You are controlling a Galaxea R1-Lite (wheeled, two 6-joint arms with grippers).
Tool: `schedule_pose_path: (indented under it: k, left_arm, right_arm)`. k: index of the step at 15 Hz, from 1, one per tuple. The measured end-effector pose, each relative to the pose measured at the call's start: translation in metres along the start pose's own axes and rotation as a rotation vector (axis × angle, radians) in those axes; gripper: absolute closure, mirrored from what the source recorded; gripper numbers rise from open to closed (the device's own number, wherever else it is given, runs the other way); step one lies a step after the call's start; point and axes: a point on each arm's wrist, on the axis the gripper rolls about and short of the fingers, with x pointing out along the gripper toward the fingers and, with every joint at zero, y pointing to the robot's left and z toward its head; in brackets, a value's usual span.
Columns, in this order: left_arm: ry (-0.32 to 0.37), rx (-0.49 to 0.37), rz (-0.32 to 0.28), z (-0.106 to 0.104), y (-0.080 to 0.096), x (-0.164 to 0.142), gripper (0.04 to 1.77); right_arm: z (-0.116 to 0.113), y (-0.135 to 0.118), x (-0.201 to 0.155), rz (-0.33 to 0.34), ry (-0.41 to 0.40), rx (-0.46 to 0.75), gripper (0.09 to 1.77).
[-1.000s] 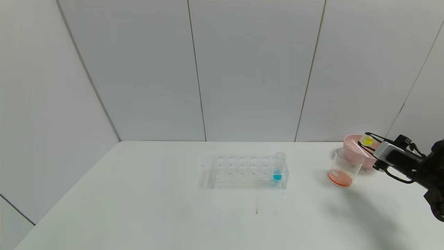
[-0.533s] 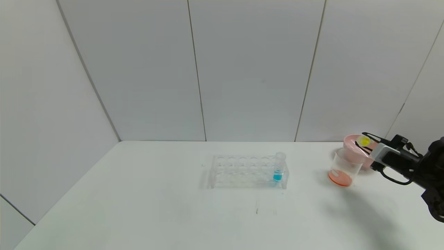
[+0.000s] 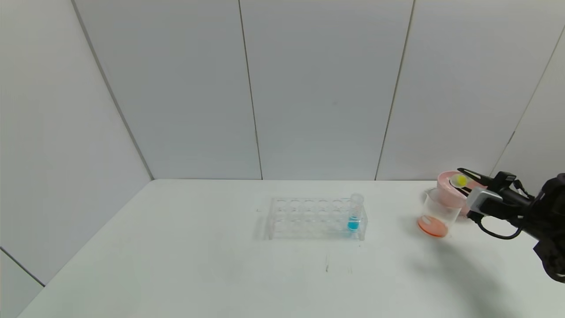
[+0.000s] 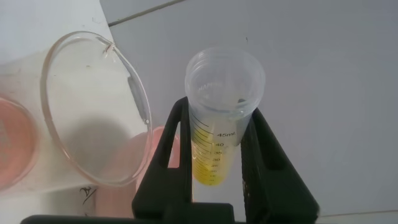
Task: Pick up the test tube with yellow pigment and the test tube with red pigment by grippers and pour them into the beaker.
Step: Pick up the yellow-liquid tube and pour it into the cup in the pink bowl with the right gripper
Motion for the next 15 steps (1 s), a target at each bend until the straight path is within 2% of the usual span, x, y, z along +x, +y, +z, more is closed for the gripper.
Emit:
schedule_pose_path:
  k: [3, 9, 15]
  left_arm:
    - [0.0, 0.0, 0.0, 0.0, 0.0, 0.0, 0.05]
    - [0.0, 0.0, 0.0, 0.0, 0.0, 0.0, 0.05]
    - [0.0, 0.0, 0.0, 0.0, 0.0, 0.0, 0.05]
  right_arm:
    - [0.0014, -0.0014, 0.0032, -0.012, 0.015, -0.073, 1.34]
    - [-0.005, 0.0027, 0.0031, 0.009, 0.102, -0.066, 1.34]
    - [-0.0059, -0.0038, 0.0026, -0.013, 0.106, -0.142, 1.34]
